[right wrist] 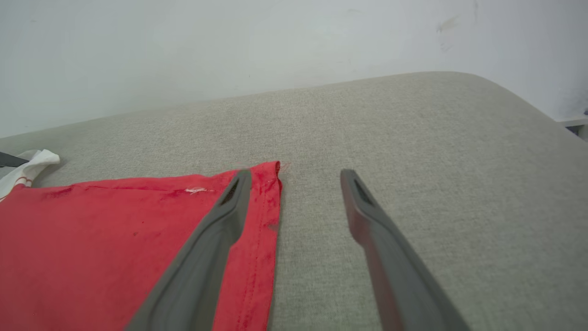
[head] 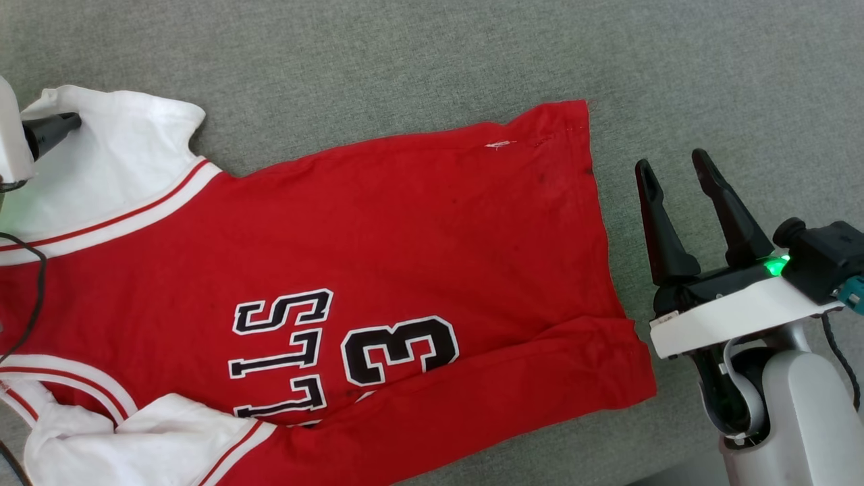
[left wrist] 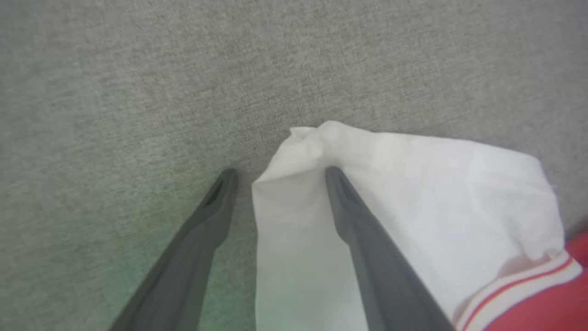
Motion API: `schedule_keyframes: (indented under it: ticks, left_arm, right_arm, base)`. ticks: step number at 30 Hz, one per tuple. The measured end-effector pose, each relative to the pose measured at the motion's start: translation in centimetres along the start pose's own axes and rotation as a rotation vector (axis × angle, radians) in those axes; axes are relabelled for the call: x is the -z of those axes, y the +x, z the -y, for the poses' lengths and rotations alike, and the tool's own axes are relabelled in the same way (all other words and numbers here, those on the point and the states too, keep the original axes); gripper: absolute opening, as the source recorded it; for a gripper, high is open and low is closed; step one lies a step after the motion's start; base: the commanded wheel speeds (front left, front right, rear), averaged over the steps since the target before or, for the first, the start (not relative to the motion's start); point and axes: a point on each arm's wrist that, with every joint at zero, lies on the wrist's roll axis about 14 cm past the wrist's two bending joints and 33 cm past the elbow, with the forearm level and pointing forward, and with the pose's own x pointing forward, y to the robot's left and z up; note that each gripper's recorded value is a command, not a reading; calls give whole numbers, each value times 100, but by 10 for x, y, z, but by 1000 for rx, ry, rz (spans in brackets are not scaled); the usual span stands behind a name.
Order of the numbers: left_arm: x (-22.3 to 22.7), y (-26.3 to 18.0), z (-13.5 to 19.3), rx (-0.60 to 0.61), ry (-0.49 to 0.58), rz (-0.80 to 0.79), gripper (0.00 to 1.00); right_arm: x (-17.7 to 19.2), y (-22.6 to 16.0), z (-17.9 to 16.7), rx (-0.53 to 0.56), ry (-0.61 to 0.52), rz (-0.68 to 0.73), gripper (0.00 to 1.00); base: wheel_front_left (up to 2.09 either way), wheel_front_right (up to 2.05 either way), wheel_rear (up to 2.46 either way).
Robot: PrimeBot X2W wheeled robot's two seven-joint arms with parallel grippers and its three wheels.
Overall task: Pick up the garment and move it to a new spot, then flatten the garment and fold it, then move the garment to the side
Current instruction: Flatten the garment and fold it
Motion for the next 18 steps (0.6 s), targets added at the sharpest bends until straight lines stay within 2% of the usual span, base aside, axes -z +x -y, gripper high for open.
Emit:
schedule_keyframes:
  ticks: [1,2,4,11,18]
  left_arm:
    - [1,1,0,3,-8,-11,81]
    - [1,1,1,5,-12,-15,46]
    - [0,2,2,6,-13,-8,0]
    - [-6,-4,9,13,-38,81,0]
    - [-21,-24,12,2,-30,205,0]
  right_arm:
    - [1,0,0,1,3,-2,100]
    - [0,1,0,0,7,5,100]
    - [-2,3,0,-5,17,10,100]
    - [-2,9,7,-11,70,-38,100]
    - [3,39,19,-27,90,-181,100]
  base:
    - [0,0,0]
    - [0,0,0]
    - [0,0,0]
    - [0,0,0]
    - [0,0,0]
